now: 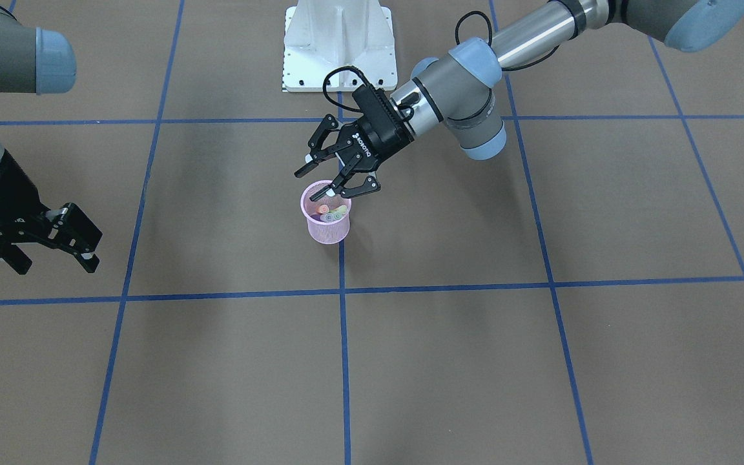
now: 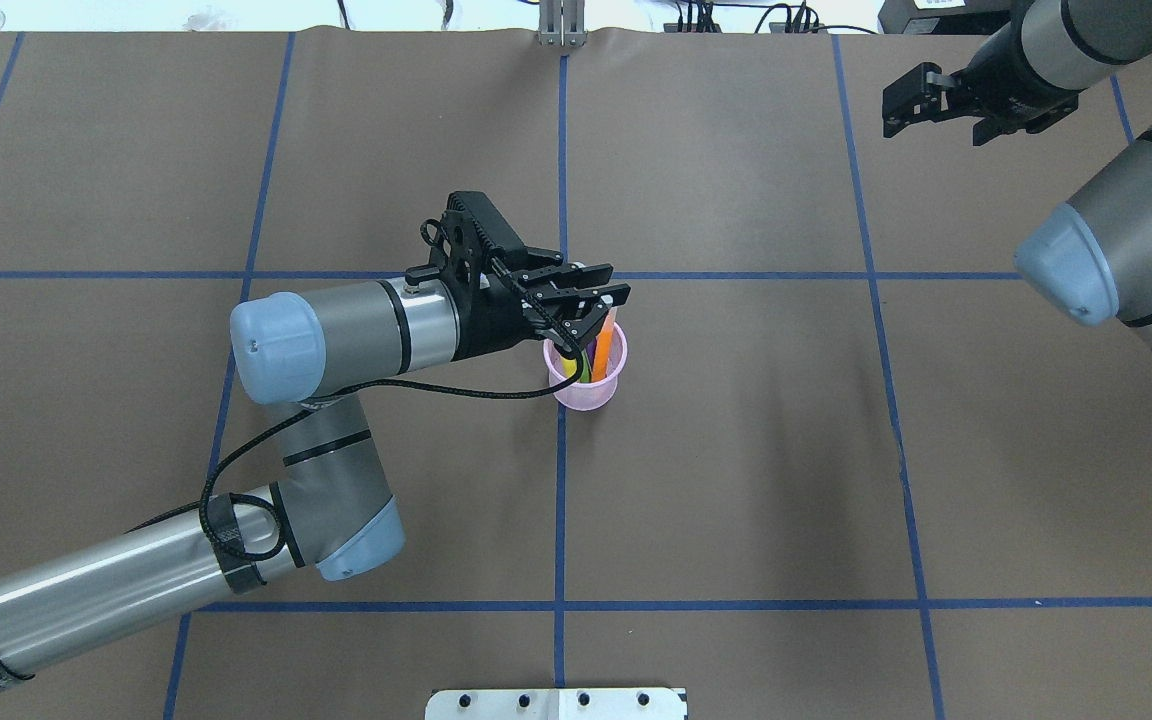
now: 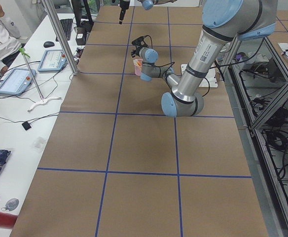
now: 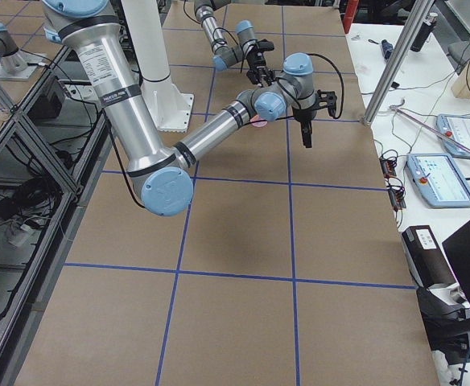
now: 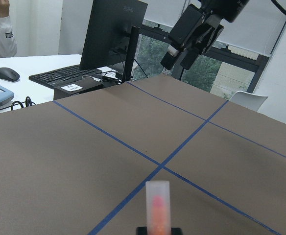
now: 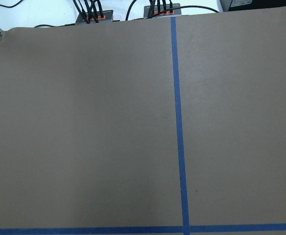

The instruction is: Collect pens into pen holder

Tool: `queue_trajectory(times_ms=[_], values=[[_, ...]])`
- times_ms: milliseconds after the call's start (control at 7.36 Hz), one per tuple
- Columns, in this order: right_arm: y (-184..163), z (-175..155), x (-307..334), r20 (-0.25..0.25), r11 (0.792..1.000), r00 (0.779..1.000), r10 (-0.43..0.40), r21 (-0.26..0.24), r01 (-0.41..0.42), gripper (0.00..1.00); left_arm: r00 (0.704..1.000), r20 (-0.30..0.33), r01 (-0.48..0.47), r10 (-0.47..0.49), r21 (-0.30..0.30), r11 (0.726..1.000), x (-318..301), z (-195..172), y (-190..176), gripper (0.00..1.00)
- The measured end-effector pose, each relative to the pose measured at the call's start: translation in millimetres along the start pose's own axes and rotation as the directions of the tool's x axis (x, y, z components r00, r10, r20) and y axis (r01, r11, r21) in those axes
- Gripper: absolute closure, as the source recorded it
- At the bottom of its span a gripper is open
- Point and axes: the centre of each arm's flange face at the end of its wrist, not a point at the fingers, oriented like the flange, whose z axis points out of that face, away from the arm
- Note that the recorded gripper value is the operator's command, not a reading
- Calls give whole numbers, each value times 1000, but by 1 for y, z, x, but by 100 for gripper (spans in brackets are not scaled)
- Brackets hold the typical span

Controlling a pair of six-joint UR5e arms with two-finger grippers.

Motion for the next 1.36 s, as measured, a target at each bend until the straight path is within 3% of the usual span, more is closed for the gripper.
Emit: queue_trajectory(times_ms=[272, 543, 815, 1087, 1358], values=[[-4, -3, 4, -2, 1000, 1000, -7, 4, 7, 0, 1000, 4, -1, 1, -4, 1000, -2, 0, 0, 1], [-16, -12, 26, 1, 999, 999, -46, -5, 46, 0, 1000, 16, 22, -22, -20, 1000, -9, -5, 4, 0], [-34, -17, 81, 4, 993, 994, -112, -42, 112, 0, 993, 69, 104, -99, -71, 992, -33, -21, 21, 0], [-37, -20, 169, -9, 982, 985, -171, -84, 170, 0, 979, 167, 155, -120, -217, 964, -81, -49, 3, 0], [-13, -26, 272, -46, 977, 982, -184, -121, 177, 0, 950, 274, 249, -151, -372, 894, -143, -111, -43, 0]])
